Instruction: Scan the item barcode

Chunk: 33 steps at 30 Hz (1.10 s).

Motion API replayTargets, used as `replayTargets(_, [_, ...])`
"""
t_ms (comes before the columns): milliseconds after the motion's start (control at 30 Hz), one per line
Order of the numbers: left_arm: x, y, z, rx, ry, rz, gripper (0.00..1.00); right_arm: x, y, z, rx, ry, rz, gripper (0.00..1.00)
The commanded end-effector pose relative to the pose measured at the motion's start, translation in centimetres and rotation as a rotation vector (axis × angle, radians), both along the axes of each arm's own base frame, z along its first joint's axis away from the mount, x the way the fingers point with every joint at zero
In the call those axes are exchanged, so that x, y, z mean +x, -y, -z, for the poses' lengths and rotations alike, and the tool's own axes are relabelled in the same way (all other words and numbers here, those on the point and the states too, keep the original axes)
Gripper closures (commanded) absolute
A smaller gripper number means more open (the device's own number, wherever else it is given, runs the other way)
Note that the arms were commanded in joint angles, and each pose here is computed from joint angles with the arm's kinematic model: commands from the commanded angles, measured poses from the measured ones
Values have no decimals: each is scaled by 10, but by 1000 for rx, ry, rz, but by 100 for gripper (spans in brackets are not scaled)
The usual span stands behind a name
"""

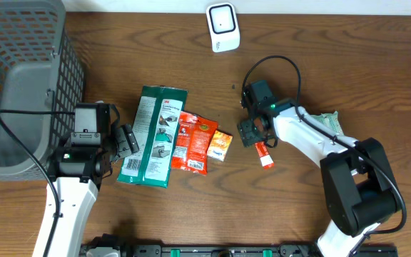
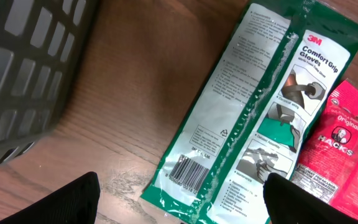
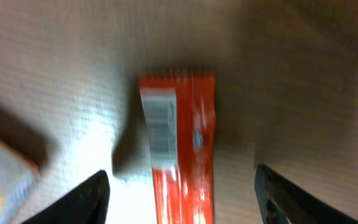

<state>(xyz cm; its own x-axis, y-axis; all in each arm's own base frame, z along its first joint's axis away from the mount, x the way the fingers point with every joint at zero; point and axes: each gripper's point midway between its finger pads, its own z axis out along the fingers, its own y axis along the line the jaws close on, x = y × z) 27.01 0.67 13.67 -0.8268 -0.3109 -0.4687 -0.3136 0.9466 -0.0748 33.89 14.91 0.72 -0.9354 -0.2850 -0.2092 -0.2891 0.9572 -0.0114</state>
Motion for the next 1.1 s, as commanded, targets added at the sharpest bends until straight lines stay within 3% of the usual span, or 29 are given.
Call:
replayTargets(0, [3,0,-4,-6,11,-2,15,20,-4,-53,34,87,17,28])
replayTargets(133, [3,0,-4,-6,11,-2,15,13,1,-97,34,95,15,21])
replayTargets(233, [3,0,-4,-6,11,-2,15,10,12,-125,47,123,37,1])
replayTargets(433, [3,0,-4,-6,12,-2,15,-11,25,-157,134,119,69,1])
replayTargets(467, [3,0,-4,-6,12,-2,15,-15,29,-156,120,103,75,8])
replayTargets(533, [3,0,-4,-6,12,-2,15,-19,32,-151,109,85,80,37])
replayTargets(633, [3,0,-4,-6,11,-2,15,-23,33,-136,107,56,92,50])
replayTargets(867, [3,0,-4,-6,12,-2,15,-36,33,-88,119,-1,143,58])
replayTargets(1067, [3,0,-4,-6,11,-2,15,-47,29,-48,159,-11,143,59])
